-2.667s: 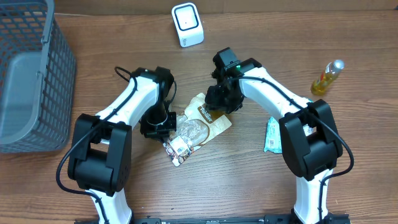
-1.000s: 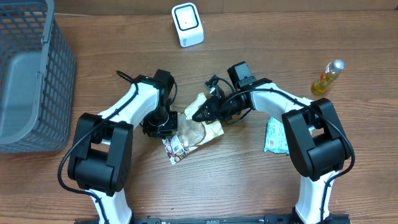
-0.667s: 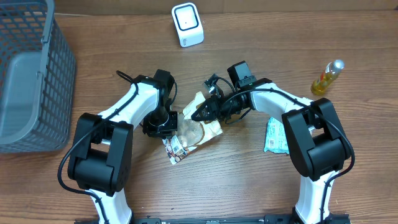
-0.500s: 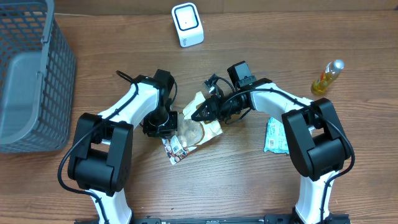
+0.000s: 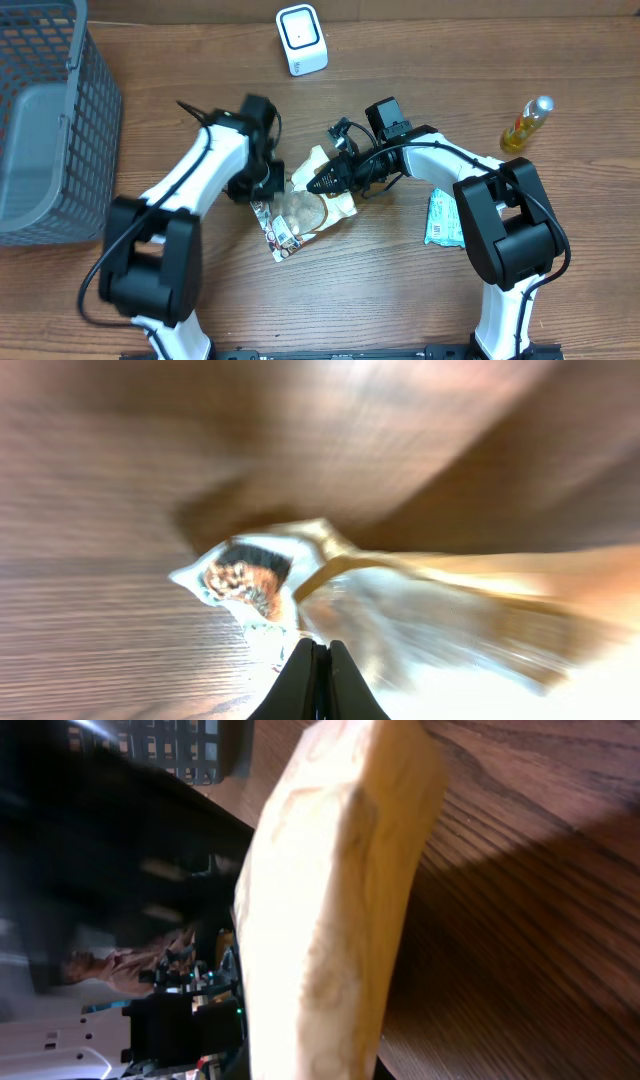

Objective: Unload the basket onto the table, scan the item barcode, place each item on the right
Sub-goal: 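Release the bag with the left gripper and move it to the left, then lift the PanTree bag with the right gripper toward the white scanner, then hold the bag's back face in front of the scanner window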

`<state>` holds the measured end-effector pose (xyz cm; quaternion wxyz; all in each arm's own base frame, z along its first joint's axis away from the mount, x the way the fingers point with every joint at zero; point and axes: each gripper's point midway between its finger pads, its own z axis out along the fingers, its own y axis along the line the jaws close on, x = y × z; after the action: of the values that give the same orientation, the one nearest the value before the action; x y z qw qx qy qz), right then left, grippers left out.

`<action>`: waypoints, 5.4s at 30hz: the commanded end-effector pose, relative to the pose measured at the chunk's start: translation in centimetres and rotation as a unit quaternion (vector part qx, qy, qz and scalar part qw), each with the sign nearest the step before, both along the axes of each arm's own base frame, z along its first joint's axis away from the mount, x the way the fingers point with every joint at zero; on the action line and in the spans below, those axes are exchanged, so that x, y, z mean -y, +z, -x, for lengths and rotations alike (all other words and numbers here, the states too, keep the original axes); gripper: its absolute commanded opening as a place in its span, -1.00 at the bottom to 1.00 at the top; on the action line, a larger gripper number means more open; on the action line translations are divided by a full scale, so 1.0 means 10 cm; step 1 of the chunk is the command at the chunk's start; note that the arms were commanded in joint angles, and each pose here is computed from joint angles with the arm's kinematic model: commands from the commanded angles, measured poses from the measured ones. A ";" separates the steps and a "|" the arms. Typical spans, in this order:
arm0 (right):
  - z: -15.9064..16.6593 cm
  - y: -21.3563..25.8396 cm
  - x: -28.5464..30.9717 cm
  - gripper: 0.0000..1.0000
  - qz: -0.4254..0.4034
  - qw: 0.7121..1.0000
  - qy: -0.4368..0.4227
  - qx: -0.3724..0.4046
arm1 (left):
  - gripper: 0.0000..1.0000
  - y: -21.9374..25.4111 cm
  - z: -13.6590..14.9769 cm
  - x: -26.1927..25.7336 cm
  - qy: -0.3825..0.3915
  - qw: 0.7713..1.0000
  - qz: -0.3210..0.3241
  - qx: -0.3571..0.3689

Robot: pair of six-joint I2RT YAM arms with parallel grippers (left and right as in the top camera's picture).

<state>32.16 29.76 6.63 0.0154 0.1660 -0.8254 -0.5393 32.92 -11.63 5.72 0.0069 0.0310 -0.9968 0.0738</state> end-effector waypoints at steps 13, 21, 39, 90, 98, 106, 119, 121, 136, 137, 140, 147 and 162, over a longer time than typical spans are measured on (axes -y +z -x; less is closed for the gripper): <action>-0.05 0.17 -0.04 -0.93 -0.016 0.999 0.010 0.037 | 0.01 1.26 -0.70 -1.51 0.162 0.952 -0.153 0.210; -0.04 0.17 -0.04 -0.93 -0.015 0.999 0.010 0.033 | 1.00 1.21 -0.65 -1.82 0.200 0.947 -0.158 0.196; 0.09 1.57 0.11 -0.93 -0.062 0.989 0.006 0.137 | 1.00 1.21 -0.65 -1.82 0.199 0.947 -0.158 0.196; -0.52 2.39 0.65 -0.94 0.179 0.928 -0.099 0.312 | 0.99 1.21 -0.65 -1.82 0.199 0.947 -0.158 0.196; -0.74 3.13 0.66 -0.93 0.173 0.865 -0.098 0.461 | 0.99 1.21 -0.65 -1.82 0.199 0.947 -0.158 0.196; -1.17 2.93 0.33 -0.93 0.204 0.770 -0.005 0.604 | 0.99 1.21 -0.65 -1.82 0.199 0.947 -0.158 0.196; -2.46 2.04 0.08 -0.93 0.305 0.666 -0.030 0.681 | 0.99 1.21 -0.65 -1.82 0.199 0.947 -0.158 0.196; -2.58 1.95 0.02 -0.93 0.301 0.653 -0.032 0.694 | 0.99 1.22 -0.65 -1.82 0.200 0.947 -0.158 0.197; -2.77 1.76 -0.24 -0.93 0.252 0.647 -0.047 0.718 | 0.99 1.21 -0.65 -1.82 0.199 0.947 -0.158 0.196; -2.76 1.74 -0.23 -0.93 0.252 0.653 -0.049 0.712 | 0.99 1.21 -0.65 -1.82 0.199 0.947 -0.158 0.196; -2.76 1.67 -0.23 -0.93 0.256 0.658 -0.045 0.707 | 0.99 1.21 -0.65 -1.82 0.199 0.947 -0.158 0.196; -2.76 1.46 -0.25 -0.93 0.260 0.669 -0.034 0.696 | 0.99 1.21 -0.65 -1.82 0.199 0.947 -0.158 0.196; -2.63 1.12 -0.32 -0.93 0.246 0.703 0.007 0.667 | 0.99 1.21 -0.65 -1.82 0.200 0.947 -0.158 0.196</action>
<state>58.86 32.55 18.43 -0.5019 0.4744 -0.7212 -0.0549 39.31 6.44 18.03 -0.2108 0.2174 -0.9501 -0.0743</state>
